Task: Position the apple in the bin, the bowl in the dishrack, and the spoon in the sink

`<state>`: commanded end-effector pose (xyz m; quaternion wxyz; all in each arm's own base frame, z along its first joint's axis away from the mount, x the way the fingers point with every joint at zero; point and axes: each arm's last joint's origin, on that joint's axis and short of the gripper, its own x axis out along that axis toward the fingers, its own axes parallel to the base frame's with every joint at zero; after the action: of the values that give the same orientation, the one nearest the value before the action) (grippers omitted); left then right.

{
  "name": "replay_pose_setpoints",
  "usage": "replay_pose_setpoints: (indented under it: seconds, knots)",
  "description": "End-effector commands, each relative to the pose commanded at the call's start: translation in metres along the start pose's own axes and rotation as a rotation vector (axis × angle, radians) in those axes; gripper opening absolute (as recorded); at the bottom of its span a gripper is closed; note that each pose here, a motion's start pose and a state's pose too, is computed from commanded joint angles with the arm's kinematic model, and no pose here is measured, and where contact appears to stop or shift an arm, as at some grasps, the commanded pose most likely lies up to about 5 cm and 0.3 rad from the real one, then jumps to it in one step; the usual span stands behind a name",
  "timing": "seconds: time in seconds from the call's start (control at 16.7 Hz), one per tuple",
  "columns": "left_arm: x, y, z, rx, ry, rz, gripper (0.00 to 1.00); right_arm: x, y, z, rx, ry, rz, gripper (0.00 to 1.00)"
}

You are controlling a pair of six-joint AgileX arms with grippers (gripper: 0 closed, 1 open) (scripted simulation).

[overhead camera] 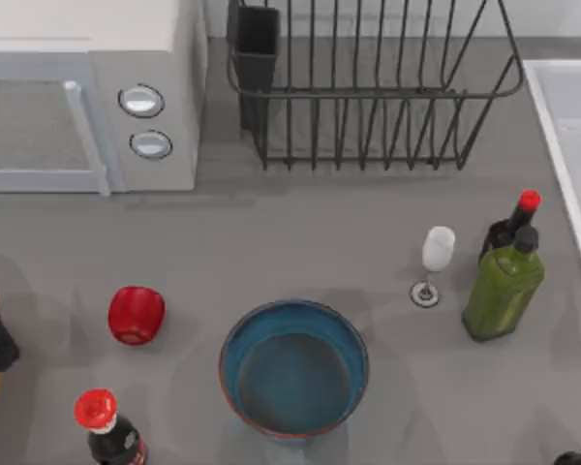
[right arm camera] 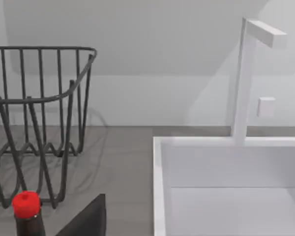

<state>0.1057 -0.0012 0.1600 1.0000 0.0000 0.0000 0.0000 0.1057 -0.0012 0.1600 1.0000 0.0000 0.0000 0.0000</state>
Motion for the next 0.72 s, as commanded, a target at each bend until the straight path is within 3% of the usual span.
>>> replay_pose_setpoints:
  seconds: [0.36,0.72]
  knots:
    - [0.002,-0.003,0.012,-0.008,0.089,-0.039,1.00,0.000,0.000,0.000,0.000,0.000,0.000,1.00]
    - [0.035,-0.014,0.047,-0.036,0.481,-0.149,1.00,0.000,0.000,0.000,0.000,0.000,0.000,1.00]
